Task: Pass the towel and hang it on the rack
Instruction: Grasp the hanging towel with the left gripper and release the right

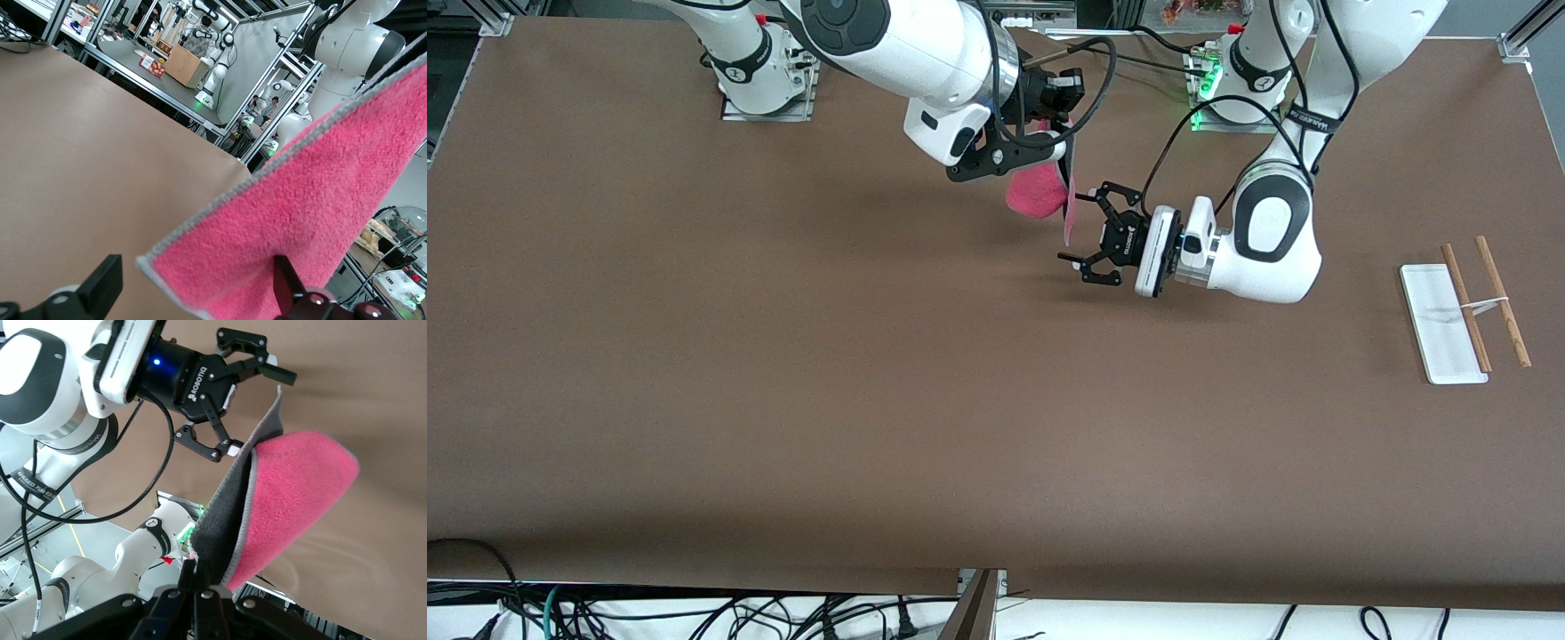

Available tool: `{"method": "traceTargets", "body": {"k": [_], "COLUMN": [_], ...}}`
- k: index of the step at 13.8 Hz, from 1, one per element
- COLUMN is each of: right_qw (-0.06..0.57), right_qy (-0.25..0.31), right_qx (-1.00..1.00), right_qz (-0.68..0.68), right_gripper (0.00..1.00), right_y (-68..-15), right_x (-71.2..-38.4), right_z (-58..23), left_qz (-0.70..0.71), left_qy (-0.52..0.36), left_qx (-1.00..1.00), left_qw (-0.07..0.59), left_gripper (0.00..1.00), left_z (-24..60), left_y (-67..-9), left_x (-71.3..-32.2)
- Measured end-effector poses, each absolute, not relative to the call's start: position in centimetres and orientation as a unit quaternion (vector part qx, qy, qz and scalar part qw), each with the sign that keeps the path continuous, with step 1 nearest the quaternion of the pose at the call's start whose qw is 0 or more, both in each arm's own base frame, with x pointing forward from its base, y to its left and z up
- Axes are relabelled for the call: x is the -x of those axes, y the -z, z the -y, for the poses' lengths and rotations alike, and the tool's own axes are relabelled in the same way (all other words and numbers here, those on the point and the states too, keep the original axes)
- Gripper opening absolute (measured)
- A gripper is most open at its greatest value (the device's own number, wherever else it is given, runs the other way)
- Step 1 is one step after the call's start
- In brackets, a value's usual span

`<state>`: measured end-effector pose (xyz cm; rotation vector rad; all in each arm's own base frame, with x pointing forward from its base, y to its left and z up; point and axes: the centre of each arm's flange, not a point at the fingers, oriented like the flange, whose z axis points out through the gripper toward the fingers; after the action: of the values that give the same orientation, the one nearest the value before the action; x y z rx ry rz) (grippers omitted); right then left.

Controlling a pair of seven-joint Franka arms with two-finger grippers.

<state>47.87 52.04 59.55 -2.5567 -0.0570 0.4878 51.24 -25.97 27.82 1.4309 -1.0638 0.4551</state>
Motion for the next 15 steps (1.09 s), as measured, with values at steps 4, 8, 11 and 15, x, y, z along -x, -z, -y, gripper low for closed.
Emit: {"method": "traceTargets", "body": {"k": [4, 8, 11, 15], "right_qw": [0.265, 0.265, 0.264, 0.264], "right_qy": [-0.182, -0.182, -0.182, -0.179], "right_qx": [0.947, 0.947, 0.947, 0.948], "right_qz": [0.015, 0.014, 0.013, 0.006], "right_gripper": [0.02, 0.02, 0.02, 0.16], "right_y": [-59.5, -59.6, -59.5, -59.5], "right_x": [-47.9, -47.9, -47.9, -48.6], "right_z": [-52.0, -52.0, -52.0, -51.4], "left_qz": [0.467, 0.462, 0.462, 0.462], "left_qy": [-0.216, -0.221, -0.221, -0.223], "left_qx": [-0.600, -0.593, -0.592, -0.592], "left_qw": [0.613, 0.622, 0.622, 0.622], "left_gripper": [0.61, 0.19, 0.02, 0.02], "left_z": [26.3, 26.4, 26.4, 26.2], "left_y": [-27.2, -26.6, -26.6, -26.7], "left_x": [-51.1, -50.9, -50.9, -51.1]}}
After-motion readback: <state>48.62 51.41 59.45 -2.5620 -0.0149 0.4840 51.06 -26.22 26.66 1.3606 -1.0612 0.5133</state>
